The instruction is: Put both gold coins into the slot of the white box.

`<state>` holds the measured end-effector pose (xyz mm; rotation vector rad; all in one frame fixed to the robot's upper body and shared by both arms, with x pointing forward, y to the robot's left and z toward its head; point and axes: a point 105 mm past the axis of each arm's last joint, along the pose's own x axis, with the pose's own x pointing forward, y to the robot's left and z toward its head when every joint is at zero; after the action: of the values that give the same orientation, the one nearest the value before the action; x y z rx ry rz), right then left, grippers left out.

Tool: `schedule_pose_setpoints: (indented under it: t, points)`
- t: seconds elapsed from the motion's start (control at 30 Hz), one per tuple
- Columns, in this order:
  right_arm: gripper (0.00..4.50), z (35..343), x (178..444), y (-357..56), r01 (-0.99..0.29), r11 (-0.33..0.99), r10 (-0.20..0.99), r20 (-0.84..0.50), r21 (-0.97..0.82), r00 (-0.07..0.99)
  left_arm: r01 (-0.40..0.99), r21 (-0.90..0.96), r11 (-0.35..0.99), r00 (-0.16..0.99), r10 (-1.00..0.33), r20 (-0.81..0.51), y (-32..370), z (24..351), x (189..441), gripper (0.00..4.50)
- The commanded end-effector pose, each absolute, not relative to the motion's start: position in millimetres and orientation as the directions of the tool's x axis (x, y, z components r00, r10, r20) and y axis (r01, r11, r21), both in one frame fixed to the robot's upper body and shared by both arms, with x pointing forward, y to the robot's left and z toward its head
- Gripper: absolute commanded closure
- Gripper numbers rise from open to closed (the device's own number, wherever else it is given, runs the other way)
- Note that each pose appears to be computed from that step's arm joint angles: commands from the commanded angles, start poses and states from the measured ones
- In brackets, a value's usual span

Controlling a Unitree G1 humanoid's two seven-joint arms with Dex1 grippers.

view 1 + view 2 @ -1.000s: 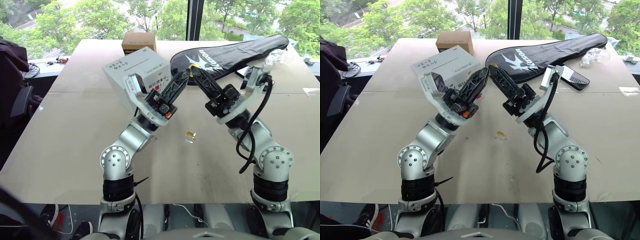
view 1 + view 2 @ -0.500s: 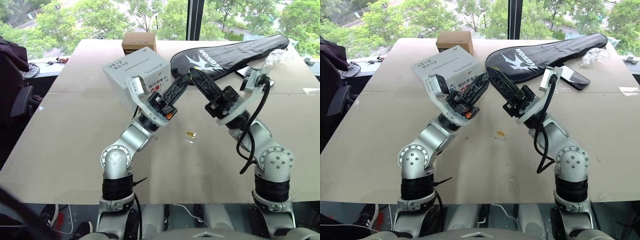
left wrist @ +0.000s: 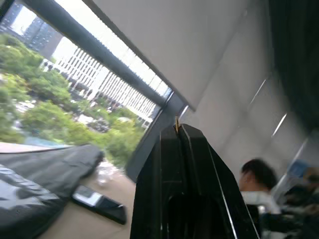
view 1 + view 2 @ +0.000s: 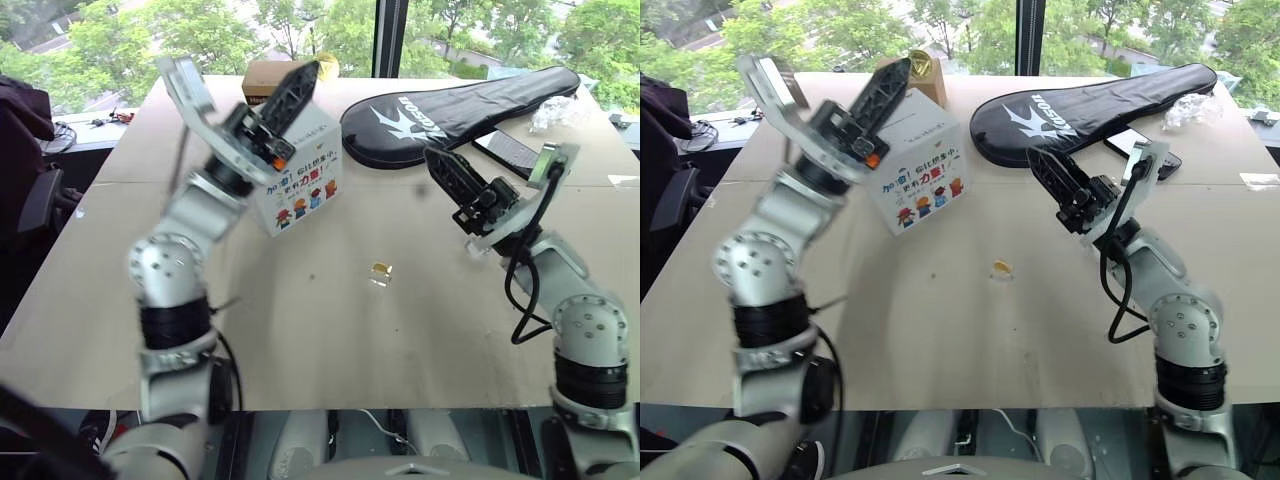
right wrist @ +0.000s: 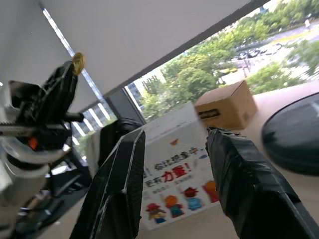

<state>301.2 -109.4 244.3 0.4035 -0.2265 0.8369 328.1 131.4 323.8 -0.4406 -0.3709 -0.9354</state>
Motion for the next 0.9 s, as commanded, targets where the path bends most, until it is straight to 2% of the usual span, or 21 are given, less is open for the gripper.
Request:
schedule_pose_setpoints:
  t: [0.03, 0.13, 0.27, 0.5, 0.9]
  points:
    - [2.37, 259, 291, -109, -0.799, 0.599, 0.742, 0.340, 0.048, 0.577, 0.779, 0.056, 0.624, 0.575, -0.748, 0.333, 152, 321, 341, 4.50]
    - [2.37, 260, 284, -108, -0.818, 0.571, 0.796, 0.288, -0.070, 0.532, 0.760, 0.212, 0.614, 0.573, -0.787, 0.227, 172, 318, 350, 4.50]
    - [2.37, 254, 280, -110, -0.829, 0.542, 0.833, 0.224, -0.140, 0.506, 0.745, 0.267, 0.611, 0.596, -0.790, 0.144, 202, 318, 372, 4.50]
    - [2.37, 258, 274, -109, -0.835, 0.527, 0.843, 0.226, -0.158, 0.489, 0.777, 0.217, 0.591, 0.590, -0.804, 0.078, 224, 311, 395, 4.50]
    - [2.37, 261, 270, -109, -0.812, 0.550, 0.831, 0.216, -0.193, 0.512, 0.804, 0.196, 0.561, 0.582, -0.811, -0.066, 225, 287, 406, 4.50]
